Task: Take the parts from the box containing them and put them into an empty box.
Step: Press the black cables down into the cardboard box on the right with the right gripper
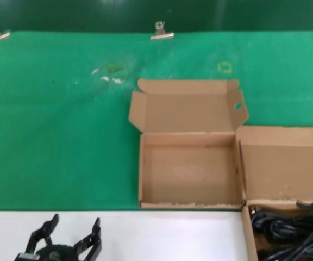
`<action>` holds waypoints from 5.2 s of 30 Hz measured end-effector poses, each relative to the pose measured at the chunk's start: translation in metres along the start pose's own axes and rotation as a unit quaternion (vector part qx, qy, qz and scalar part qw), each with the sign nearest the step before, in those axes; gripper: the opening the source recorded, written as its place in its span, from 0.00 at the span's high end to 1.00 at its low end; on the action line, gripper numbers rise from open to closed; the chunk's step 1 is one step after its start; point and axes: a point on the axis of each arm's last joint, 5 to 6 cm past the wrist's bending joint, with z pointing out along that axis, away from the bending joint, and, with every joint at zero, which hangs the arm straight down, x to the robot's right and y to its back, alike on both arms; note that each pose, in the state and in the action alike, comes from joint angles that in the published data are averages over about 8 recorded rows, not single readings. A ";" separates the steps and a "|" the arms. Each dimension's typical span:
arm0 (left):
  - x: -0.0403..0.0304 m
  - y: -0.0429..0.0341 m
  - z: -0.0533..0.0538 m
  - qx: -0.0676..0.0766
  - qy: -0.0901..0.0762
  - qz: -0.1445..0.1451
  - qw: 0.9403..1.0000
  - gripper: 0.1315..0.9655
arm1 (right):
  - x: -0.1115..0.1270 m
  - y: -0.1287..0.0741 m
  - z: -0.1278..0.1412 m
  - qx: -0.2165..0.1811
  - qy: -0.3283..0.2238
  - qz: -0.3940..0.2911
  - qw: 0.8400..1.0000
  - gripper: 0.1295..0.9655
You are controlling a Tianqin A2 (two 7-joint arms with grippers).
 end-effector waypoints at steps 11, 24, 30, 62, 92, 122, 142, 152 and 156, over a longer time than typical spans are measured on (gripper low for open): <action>0.0000 0.0000 0.000 0.000 0.000 0.000 1.000 0.62 | 0.074 -0.023 0.012 -0.113 -0.219 -0.201 0.948 0.00; 0.0000 0.0000 0.000 0.000 0.000 0.000 1.000 0.82 | 0.108 -0.049 0.052 -0.213 -0.272 -0.329 0.879 0.00; 0.0000 0.0000 0.000 0.000 0.000 0.000 1.000 0.91 | 0.113 -0.053 0.063 -0.227 -0.269 -0.346 0.869 0.01; 0.0000 0.0000 0.000 0.000 0.000 0.000 1.000 0.98 | 0.110 -0.040 0.076 -0.234 -0.266 -0.338 0.872 0.56; 0.0000 0.0000 0.000 0.000 0.000 0.000 1.000 0.98 | 0.123 -0.108 0.058 -0.192 -0.240 -0.345 0.887 0.97; 0.0000 0.0000 0.000 0.000 0.000 0.000 1.000 0.98 | 0.107 -0.060 0.055 -0.234 -0.270 -0.339 0.870 0.53; 0.0000 0.0000 0.000 0.000 0.000 0.000 1.000 0.98 | 0.110 -0.042 0.073 -0.239 -0.260 -0.345 0.869 0.32; 0.0000 0.0000 0.000 0.000 0.000 0.000 1.000 0.98 | 0.113 -0.041 0.075 -0.244 -0.253 -0.351 0.868 0.44; 0.0000 0.0000 0.000 0.000 0.000 0.000 1.000 0.98 | 0.113 -0.042 0.075 -0.244 -0.252 -0.351 0.868 0.50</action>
